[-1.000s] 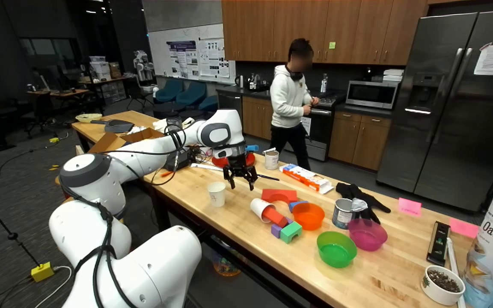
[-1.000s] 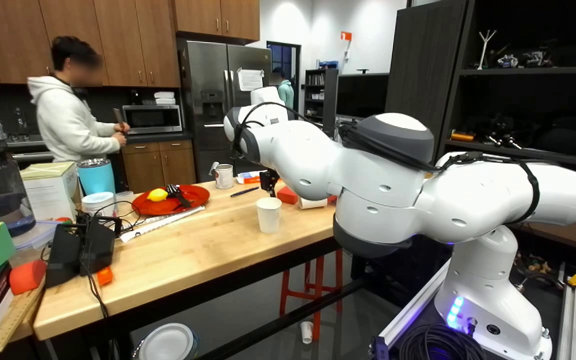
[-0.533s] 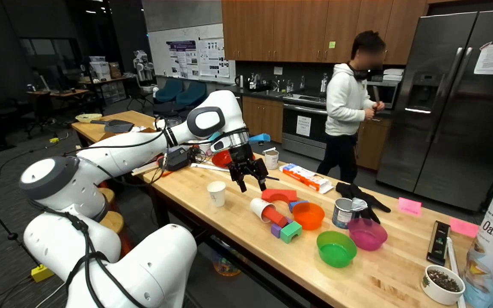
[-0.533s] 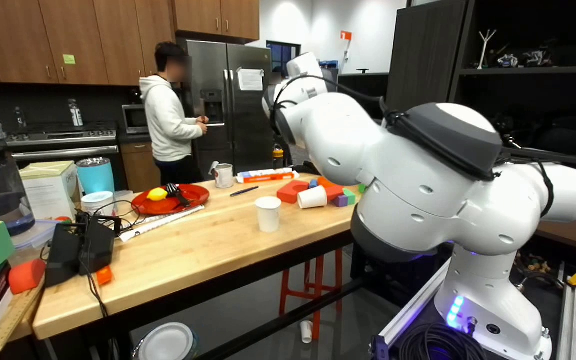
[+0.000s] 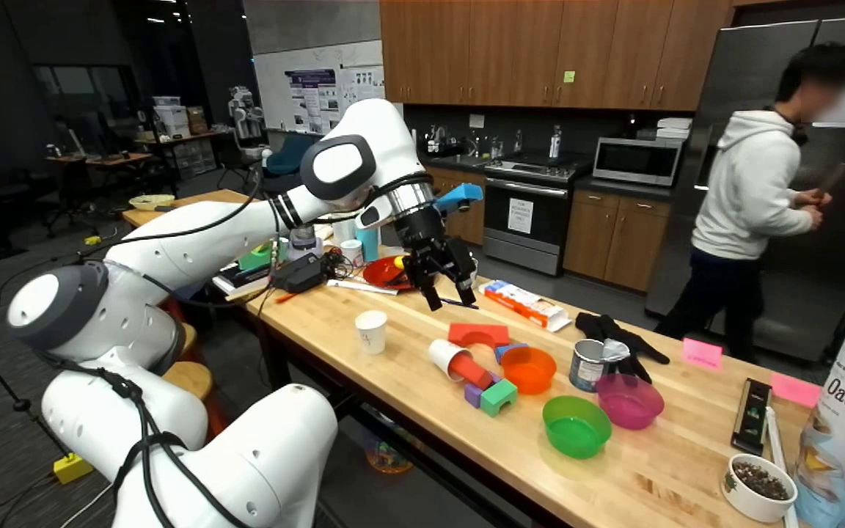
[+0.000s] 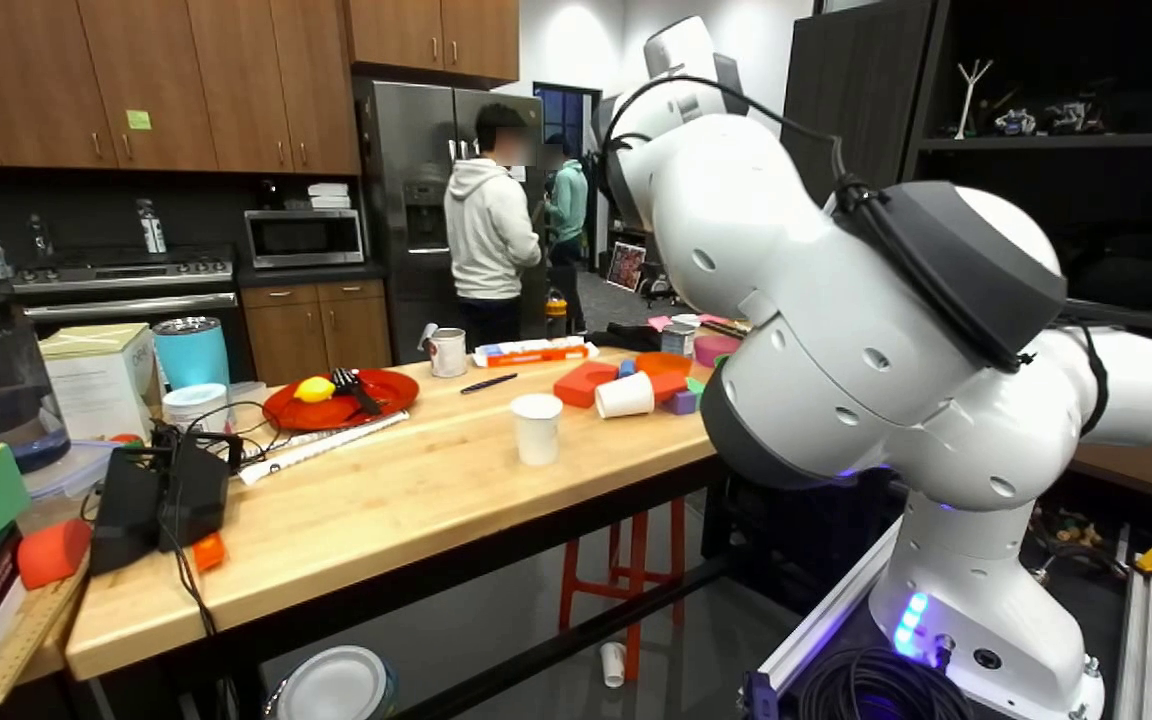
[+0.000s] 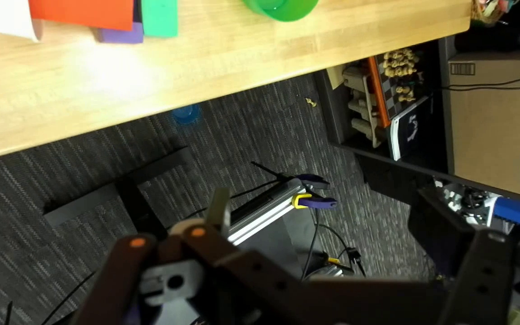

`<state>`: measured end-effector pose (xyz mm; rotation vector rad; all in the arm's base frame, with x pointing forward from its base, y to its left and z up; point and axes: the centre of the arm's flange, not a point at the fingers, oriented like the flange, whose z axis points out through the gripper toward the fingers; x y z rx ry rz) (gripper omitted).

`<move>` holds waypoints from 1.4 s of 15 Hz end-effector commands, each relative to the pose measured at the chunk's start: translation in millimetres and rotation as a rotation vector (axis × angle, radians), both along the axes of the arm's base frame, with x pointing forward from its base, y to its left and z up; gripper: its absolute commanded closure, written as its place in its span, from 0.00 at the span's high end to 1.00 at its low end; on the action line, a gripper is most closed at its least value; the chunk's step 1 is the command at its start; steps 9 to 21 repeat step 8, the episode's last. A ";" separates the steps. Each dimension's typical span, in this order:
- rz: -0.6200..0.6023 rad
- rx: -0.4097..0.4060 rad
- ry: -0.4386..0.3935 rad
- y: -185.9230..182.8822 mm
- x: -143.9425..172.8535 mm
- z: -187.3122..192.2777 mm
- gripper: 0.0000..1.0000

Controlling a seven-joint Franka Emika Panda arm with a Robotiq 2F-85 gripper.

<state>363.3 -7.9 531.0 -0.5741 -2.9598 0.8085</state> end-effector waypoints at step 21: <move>-0.073 0.138 -0.138 -35.7 -12.9 -3.1 1.00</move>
